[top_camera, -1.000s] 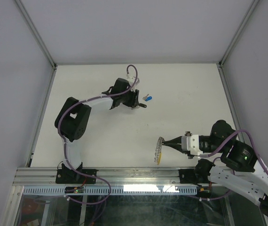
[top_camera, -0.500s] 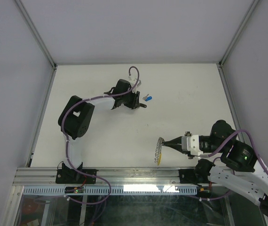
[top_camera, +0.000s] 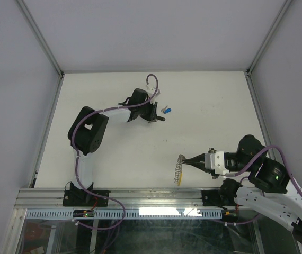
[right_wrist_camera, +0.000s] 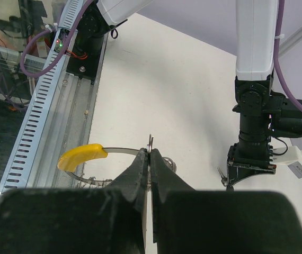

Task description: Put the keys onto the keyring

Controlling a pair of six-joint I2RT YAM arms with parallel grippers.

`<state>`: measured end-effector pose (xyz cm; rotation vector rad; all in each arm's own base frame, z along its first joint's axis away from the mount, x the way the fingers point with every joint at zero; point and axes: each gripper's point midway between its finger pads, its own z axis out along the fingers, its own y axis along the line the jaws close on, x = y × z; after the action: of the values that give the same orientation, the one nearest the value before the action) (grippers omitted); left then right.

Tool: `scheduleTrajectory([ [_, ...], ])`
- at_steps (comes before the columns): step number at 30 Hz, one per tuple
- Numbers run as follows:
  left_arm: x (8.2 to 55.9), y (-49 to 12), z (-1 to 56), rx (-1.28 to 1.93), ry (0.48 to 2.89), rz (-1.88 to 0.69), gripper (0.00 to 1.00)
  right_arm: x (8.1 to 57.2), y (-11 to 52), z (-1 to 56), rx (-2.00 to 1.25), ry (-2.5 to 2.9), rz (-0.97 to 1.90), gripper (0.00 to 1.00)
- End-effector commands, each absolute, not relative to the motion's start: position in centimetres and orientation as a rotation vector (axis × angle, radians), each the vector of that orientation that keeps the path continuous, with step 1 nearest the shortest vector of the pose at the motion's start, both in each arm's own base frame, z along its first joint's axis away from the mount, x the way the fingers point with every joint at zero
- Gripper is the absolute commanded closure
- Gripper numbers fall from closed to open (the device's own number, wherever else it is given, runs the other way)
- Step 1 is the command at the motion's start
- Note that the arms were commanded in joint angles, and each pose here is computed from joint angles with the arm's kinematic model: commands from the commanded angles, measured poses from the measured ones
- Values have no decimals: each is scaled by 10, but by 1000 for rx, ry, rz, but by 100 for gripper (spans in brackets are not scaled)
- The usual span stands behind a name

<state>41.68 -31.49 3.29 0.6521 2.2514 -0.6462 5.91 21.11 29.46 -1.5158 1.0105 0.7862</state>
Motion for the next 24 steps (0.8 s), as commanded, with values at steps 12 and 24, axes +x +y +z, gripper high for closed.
scheduleTrajectory([
  [12, 434, -329, 87, 685, 2086, -701, 100, 61, 216, 312, -1483, 964, 790, 100],
  [24, 404, -318, 156, 760, 1933, -732, 100, 69, 213, 316, -1453, 987, 747, 100],
])
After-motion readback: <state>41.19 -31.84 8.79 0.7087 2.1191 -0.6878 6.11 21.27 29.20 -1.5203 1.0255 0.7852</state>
